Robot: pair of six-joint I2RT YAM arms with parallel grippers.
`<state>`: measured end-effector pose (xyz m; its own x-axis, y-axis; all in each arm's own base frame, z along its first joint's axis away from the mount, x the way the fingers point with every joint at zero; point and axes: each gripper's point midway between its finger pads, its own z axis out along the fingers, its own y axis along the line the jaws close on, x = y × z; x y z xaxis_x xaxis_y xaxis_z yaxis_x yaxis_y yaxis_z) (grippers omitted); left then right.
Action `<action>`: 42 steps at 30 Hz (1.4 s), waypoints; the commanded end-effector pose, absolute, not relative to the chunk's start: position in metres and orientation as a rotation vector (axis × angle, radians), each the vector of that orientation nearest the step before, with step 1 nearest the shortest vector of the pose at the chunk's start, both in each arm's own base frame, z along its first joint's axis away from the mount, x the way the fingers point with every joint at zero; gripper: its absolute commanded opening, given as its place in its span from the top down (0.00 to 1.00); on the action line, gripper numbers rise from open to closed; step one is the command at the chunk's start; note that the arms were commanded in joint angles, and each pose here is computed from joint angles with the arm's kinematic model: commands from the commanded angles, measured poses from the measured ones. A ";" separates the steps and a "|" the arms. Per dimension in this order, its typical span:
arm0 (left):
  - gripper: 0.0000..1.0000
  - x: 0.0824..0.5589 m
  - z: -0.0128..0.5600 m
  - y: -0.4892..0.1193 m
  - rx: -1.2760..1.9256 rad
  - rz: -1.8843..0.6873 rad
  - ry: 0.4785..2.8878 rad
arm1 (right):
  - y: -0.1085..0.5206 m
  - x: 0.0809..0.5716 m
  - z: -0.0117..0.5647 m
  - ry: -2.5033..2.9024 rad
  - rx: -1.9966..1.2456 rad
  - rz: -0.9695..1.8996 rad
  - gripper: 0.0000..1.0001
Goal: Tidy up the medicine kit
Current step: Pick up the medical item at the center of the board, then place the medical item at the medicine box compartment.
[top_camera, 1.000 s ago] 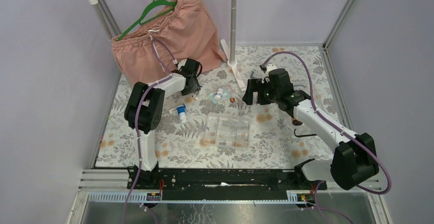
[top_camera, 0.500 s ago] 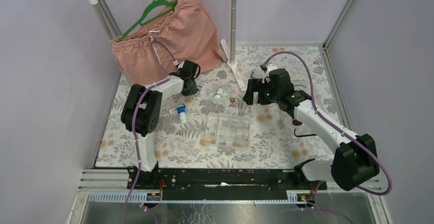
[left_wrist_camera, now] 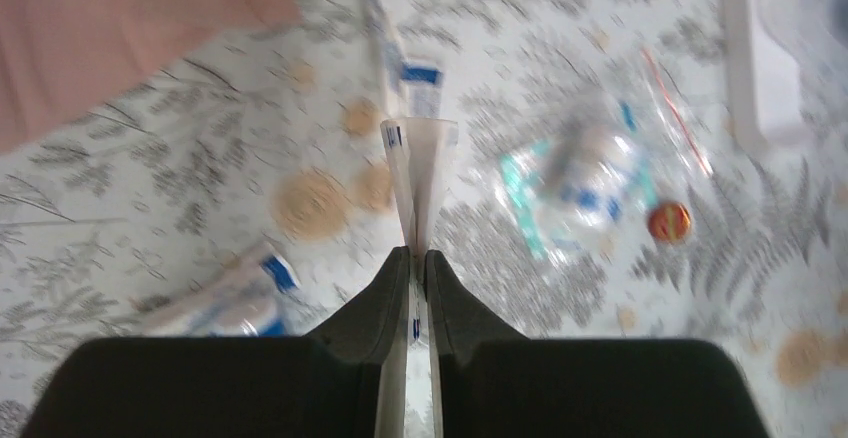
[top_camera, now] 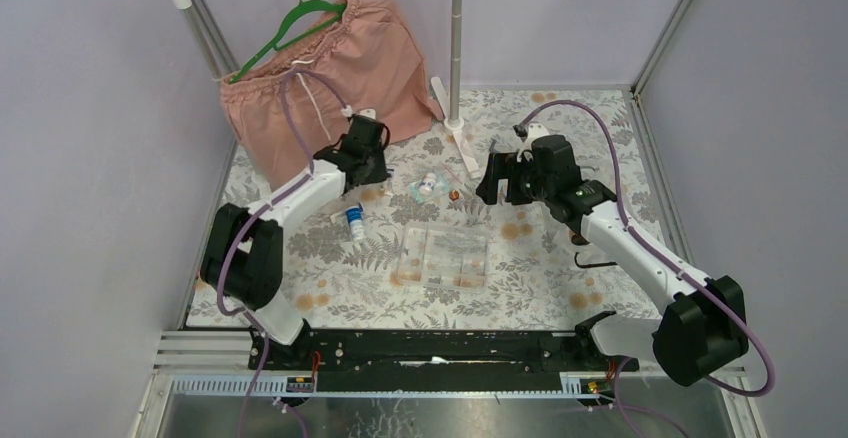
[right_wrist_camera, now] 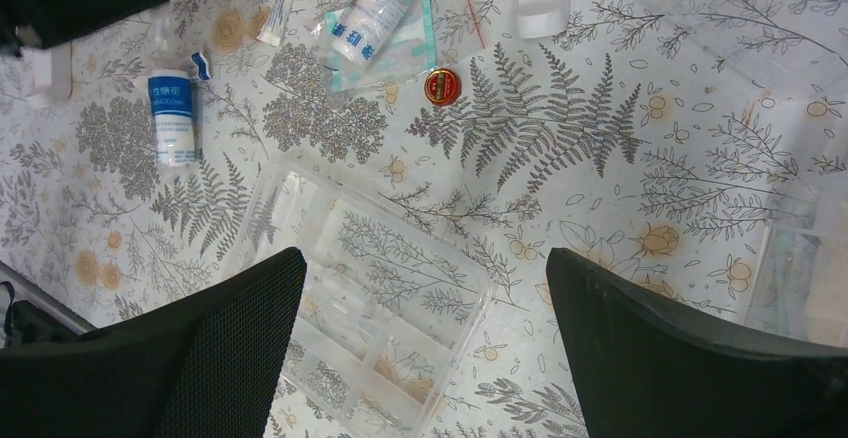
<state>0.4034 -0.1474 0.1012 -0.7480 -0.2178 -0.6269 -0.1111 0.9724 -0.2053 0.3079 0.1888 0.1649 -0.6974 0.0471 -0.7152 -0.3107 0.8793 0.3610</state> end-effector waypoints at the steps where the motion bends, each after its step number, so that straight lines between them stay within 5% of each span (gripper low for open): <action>1: 0.85 0.350 0.093 -0.191 0.015 -0.298 2.509 | 0.192 0.303 0.174 2.246 -0.184 0.632 0.00; 11: 0.84 0.280 0.075 -0.236 0.308 -0.414 2.558 | 0.192 0.300 0.174 2.243 -0.161 0.651 0.00; 31: 0.84 0.238 0.050 -0.246 0.264 -0.454 2.649 | 0.192 0.297 0.171 2.254 -0.155 0.657 0.00; 42: 0.65 0.259 0.074 -0.252 0.243 -0.431 2.582 | 0.192 0.298 0.172 2.252 -0.154 0.657 0.00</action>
